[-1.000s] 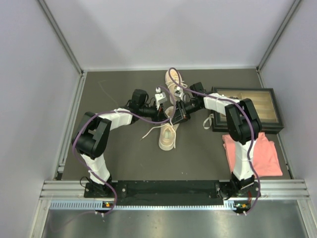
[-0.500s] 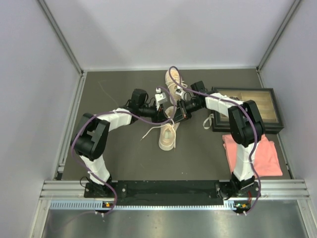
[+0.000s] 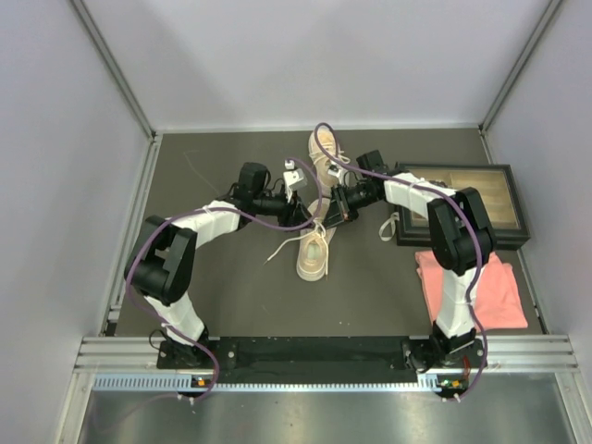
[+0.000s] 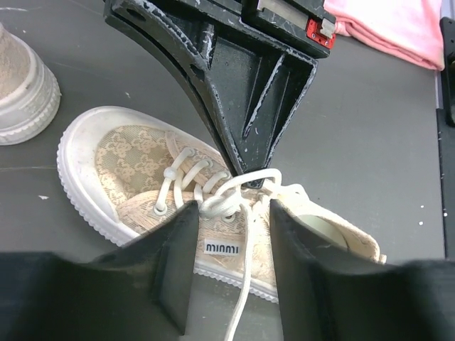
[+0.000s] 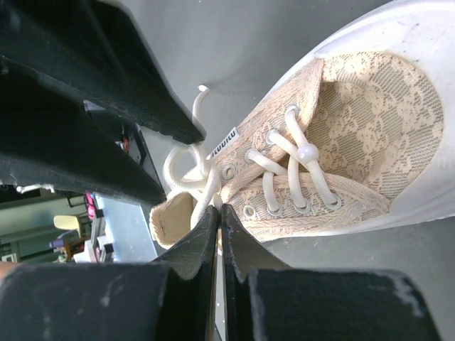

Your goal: Tie the shoes

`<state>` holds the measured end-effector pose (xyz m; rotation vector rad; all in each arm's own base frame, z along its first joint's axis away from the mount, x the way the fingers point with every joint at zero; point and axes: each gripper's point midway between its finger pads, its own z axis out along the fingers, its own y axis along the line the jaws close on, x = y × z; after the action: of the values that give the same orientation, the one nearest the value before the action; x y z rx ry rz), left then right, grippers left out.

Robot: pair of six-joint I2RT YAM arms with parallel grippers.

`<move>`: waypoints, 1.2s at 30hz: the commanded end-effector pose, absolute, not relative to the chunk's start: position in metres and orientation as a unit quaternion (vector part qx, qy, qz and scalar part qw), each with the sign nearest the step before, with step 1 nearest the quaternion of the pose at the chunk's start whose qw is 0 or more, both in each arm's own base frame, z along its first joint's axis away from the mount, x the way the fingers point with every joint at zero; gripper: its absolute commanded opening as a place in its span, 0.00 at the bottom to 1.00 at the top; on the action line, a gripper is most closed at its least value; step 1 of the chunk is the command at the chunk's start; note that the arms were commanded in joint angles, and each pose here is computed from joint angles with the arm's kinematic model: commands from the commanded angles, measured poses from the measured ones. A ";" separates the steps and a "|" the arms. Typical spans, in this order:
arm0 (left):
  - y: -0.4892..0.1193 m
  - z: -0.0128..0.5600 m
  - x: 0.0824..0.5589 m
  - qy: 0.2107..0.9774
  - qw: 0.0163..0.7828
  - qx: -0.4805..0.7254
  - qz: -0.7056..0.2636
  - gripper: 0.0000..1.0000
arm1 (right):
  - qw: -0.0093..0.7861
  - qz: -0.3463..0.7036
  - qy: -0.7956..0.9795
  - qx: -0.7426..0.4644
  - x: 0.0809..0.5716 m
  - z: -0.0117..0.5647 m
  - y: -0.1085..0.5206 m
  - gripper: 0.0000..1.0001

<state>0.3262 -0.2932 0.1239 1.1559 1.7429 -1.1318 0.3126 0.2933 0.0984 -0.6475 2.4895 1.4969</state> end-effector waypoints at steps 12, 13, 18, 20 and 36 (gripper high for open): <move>-0.283 0.135 0.311 0.667 0.369 0.481 -0.434 0.00 | 0.126 0.484 0.831 -0.245 0.308 0.118 0.279 0.00; -0.282 0.135 0.310 0.667 0.369 0.481 -0.434 0.00 | 0.125 0.482 0.832 -0.245 0.308 0.117 0.278 0.00; -0.270 0.132 0.309 0.675 0.369 0.482 -0.419 0.00 | 0.123 0.475 0.837 -0.243 0.306 0.112 0.273 0.00; -0.264 0.129 0.303 0.679 0.358 0.489 -0.414 0.00 | 0.125 0.472 0.840 -0.238 0.307 0.111 0.269 0.00; -0.234 0.121 0.305 0.701 0.357 0.490 -0.375 0.00 | 0.134 0.453 0.856 -0.208 0.309 0.101 0.244 0.00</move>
<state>0.3021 -0.2453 0.1101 1.2839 1.8147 -1.0128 0.3013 0.2533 0.0891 -0.5819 2.5437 1.3733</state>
